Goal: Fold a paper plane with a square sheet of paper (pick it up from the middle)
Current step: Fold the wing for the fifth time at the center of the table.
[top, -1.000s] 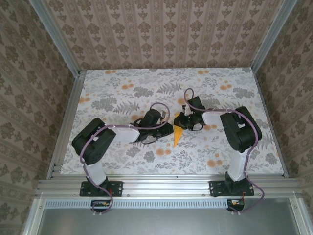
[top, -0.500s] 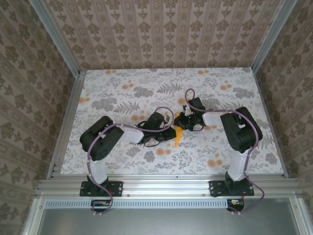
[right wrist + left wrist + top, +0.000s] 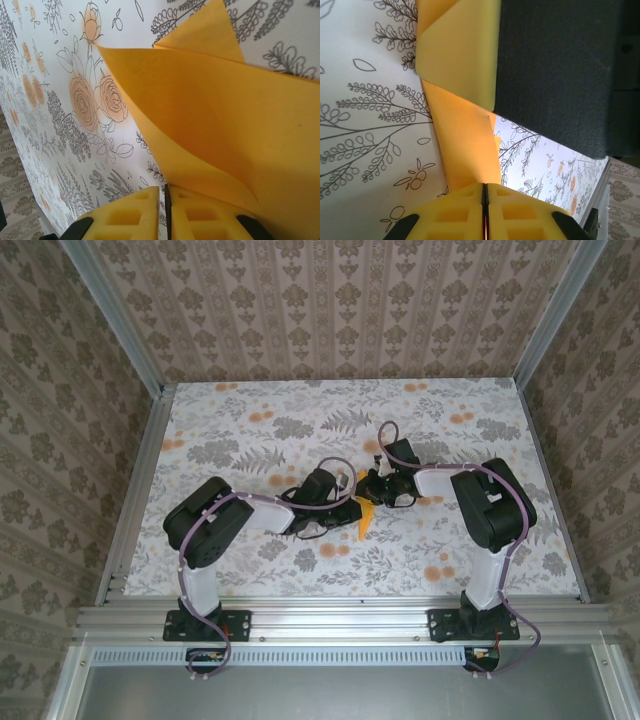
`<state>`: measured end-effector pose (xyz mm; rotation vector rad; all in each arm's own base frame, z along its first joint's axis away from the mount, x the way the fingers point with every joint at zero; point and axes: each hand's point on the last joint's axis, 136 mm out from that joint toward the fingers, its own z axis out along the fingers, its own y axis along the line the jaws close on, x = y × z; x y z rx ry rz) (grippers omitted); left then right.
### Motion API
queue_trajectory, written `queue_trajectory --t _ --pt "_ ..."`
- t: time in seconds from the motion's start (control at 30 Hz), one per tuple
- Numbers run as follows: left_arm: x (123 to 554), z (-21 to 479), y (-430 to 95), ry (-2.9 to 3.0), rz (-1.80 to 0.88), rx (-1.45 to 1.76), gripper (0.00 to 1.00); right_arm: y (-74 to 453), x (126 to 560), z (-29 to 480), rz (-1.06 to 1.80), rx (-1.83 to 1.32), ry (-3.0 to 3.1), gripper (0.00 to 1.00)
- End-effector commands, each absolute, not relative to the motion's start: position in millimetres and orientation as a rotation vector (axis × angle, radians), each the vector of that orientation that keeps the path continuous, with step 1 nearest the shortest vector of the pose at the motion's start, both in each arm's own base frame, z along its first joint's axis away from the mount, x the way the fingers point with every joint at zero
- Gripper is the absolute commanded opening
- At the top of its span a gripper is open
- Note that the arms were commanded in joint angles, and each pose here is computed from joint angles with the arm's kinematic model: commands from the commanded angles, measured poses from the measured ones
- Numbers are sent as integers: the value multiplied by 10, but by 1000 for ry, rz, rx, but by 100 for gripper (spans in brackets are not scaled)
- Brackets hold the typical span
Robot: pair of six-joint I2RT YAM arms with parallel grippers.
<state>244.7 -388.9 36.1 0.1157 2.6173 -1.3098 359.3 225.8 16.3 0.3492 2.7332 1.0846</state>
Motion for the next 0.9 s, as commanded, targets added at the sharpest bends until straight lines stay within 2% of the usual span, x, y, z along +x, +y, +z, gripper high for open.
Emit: queue_trajectory --t 0.0,0.37,0.87 --pt "2332 188 -3830 2695 -1235 148 9 2197 3568 144 1055 386 2738 14" --pt "2189 -52 -3645 2805 -1073 175 4 2109 3688 450 1039 370 2655 14" --pt "2149 -114 -3652 2833 -1011 223 1 2225 3221 294 1033 366 2770 12"
